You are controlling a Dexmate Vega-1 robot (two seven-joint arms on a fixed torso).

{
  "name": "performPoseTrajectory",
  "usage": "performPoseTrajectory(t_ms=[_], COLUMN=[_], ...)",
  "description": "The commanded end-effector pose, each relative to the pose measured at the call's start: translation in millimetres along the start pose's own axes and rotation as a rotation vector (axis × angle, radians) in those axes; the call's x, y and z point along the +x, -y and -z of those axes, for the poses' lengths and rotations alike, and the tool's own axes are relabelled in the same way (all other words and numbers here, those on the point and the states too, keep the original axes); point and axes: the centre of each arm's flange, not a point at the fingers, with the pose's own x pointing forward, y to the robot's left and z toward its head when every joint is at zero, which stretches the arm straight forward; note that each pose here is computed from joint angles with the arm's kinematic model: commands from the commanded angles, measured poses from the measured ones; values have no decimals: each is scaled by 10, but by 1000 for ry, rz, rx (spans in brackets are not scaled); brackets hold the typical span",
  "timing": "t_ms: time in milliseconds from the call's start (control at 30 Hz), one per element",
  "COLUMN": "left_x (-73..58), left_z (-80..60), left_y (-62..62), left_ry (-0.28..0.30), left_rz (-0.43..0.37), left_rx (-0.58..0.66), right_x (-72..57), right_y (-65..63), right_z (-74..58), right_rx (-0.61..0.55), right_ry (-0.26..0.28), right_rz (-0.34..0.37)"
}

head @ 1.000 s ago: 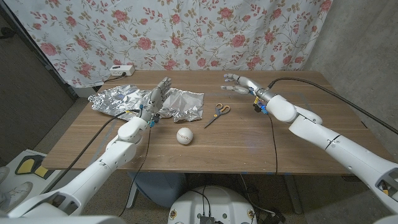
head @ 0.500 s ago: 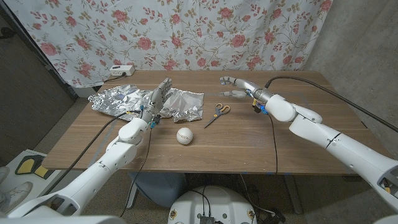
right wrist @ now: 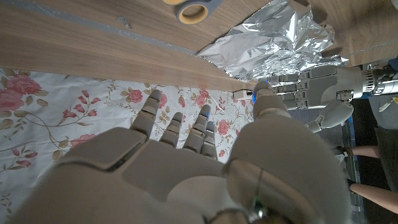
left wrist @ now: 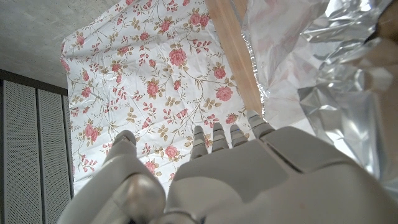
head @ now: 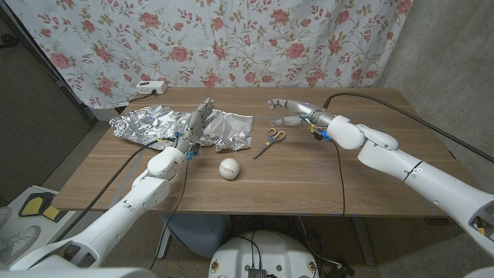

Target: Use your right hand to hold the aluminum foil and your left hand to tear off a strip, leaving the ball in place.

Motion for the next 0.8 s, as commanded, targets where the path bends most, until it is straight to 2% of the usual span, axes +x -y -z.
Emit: performPoseTrajectory(t_ms=[33,167,367,533,800], left_x=[8,3,-10,-29,-69], left_z=[25,34,120,127,163], left_y=[1,12,30,51,49], left_ry=[-13,-14,-29,-6,-16], left_rz=[6,6,-2,12,3], left_rx=[-1,-2,-30,-25,-32], right_x=[43,37,32,34,64], right_y=[-35,-44,-67,-87,-150], right_z=[-60,-66,-66,-93,-163], right_rx=[-91,-128,-171,-201,-237], right_ry=[6,4,5,18,45], right_rz=[-60,-72,-92,-96,-124])
